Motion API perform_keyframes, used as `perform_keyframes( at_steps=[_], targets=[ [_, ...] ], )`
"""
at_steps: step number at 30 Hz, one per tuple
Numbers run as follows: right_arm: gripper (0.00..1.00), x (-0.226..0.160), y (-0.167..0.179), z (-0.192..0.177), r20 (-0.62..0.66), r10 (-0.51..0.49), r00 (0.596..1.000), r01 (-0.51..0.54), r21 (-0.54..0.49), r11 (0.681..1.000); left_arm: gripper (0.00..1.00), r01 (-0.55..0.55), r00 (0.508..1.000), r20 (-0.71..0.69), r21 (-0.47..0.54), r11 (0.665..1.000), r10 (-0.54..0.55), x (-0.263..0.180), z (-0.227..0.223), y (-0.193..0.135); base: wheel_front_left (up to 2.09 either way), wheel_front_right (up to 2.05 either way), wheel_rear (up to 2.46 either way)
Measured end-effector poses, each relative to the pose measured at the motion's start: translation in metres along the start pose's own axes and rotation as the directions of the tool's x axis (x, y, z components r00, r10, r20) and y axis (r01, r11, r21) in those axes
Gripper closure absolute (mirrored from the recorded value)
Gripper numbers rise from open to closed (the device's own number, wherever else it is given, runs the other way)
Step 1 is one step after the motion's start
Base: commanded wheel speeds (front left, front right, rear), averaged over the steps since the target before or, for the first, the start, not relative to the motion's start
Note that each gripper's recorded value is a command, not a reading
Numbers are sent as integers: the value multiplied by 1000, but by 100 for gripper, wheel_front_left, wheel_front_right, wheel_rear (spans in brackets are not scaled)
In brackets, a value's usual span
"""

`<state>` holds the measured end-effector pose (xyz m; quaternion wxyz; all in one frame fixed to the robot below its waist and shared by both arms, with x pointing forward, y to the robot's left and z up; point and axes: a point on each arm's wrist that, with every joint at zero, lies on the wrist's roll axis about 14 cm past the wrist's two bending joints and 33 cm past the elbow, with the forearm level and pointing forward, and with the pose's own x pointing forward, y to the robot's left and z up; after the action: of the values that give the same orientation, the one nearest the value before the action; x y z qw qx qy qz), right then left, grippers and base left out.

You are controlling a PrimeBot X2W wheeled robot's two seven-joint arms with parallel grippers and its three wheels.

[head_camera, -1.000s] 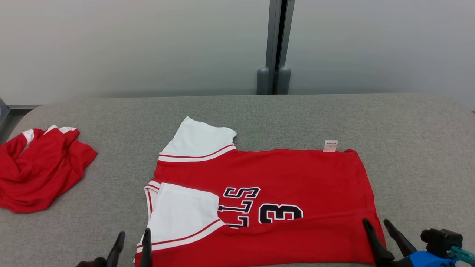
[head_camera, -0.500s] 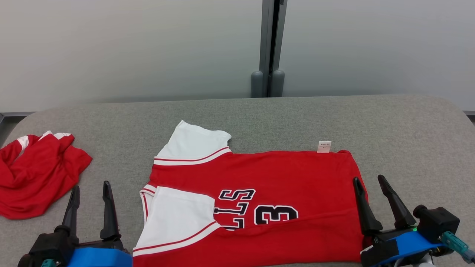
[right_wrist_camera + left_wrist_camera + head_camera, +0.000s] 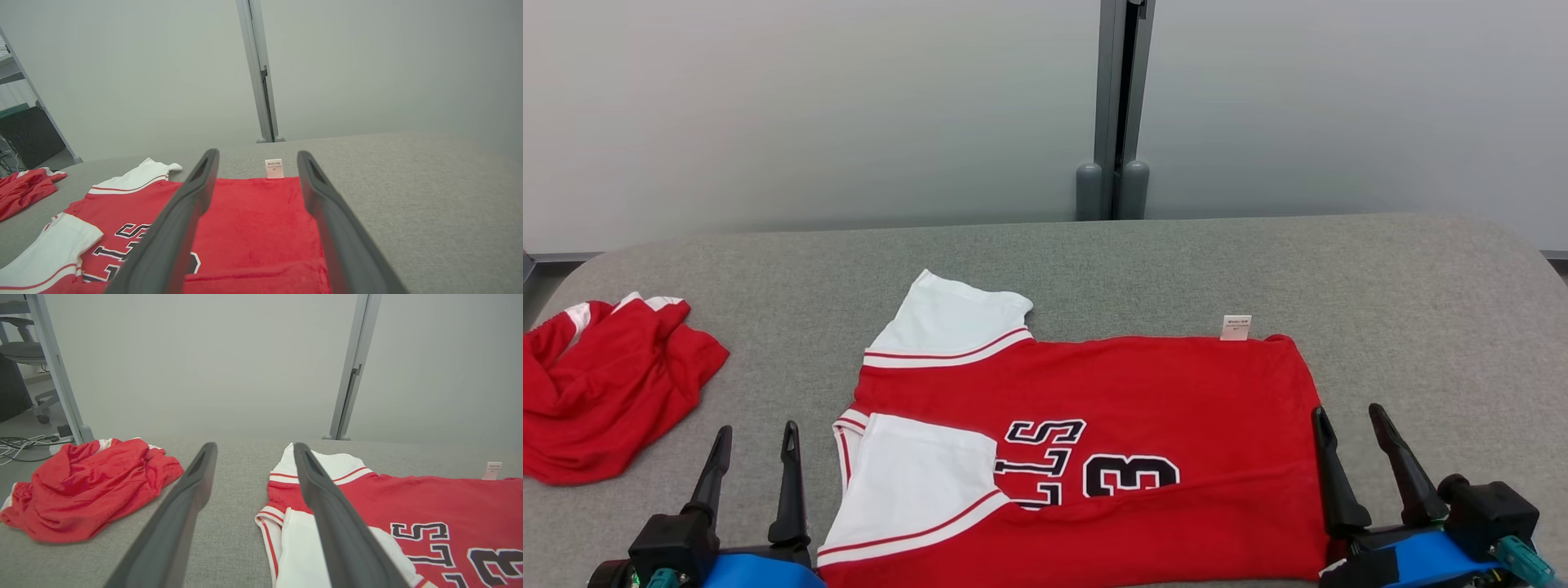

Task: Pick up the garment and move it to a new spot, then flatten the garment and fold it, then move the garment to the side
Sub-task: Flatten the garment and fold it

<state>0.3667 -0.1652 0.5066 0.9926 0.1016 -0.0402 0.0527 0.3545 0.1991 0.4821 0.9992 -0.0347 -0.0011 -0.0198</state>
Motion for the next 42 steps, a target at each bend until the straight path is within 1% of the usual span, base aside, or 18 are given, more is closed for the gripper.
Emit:
perform_keyframes(
  at_steps=[5, 42],
  targets=[
    [0, -2, 2, -3, -10, 4, 1000, -4, -13, 1000, 0, 0, 1000, -16, -8, 1000, 0, -1, -5, 1, 0, 0, 0],
    [0, -5, 4, -12, -35, 0, 999, 0, -5, 1000, 0, -4, 1000, -24, -8, 1000, 4, -2, -7, 5, 0, 0, 0]
  ],
)
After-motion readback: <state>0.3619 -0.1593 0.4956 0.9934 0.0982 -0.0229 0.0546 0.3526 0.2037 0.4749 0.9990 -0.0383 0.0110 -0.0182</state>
